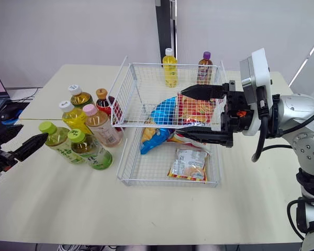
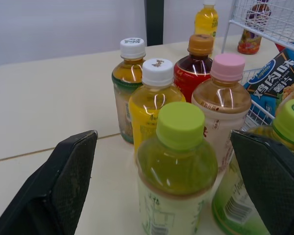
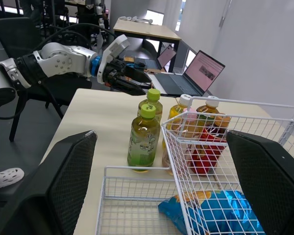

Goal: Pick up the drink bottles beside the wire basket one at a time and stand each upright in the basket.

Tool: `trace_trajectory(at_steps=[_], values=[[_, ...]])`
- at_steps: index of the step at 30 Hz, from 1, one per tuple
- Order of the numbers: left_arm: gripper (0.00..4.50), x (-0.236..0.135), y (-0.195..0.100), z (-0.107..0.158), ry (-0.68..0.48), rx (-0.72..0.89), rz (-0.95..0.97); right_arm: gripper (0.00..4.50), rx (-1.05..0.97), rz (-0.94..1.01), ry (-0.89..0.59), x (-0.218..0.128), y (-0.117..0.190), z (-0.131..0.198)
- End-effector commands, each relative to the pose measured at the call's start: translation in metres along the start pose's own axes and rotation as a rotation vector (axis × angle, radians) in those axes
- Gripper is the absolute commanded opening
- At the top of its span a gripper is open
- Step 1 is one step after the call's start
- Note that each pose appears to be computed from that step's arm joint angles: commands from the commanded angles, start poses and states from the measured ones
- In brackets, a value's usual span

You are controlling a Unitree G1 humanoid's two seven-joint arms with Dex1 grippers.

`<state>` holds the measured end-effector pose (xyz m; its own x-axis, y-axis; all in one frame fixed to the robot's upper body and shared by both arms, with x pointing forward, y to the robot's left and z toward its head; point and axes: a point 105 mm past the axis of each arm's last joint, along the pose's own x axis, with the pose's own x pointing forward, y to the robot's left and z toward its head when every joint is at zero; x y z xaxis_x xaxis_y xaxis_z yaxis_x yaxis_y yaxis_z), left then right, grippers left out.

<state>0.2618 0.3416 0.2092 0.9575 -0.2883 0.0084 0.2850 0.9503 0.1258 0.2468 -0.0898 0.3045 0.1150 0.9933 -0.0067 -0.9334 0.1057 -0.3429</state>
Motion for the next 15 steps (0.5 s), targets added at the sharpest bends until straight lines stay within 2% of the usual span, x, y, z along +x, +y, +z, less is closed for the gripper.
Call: trace_trajectory(at_steps=[1, 5, 6, 9, 15], values=[[4.50, 0.012, 0.001, 0.007, -0.035, 0.046, 0.009, 4.49, -0.049, -0.011, -0.014, 0.000, 0.000, 0.011], [4.50, 0.020, 0.002, 0.004, -0.030, 0.056, -0.002, 4.49, -0.052, -0.018, -0.016, 0.001, 0.000, 0.012], [4.31, 0.021, 0.001, 0.004, -0.032, 0.058, -0.005, 4.50, -0.053, -0.019, -0.017, 0.001, 0.000, 0.012], [3.64, 0.025, 0.000, 0.003, -0.032, 0.061, -0.013, 4.50, -0.055, -0.026, -0.014, 0.001, -0.002, 0.012], [1.75, 0.030, -0.002, -0.002, -0.013, 0.060, -0.026, 4.50, -0.062, -0.032, -0.017, 0.002, -0.004, 0.013]])
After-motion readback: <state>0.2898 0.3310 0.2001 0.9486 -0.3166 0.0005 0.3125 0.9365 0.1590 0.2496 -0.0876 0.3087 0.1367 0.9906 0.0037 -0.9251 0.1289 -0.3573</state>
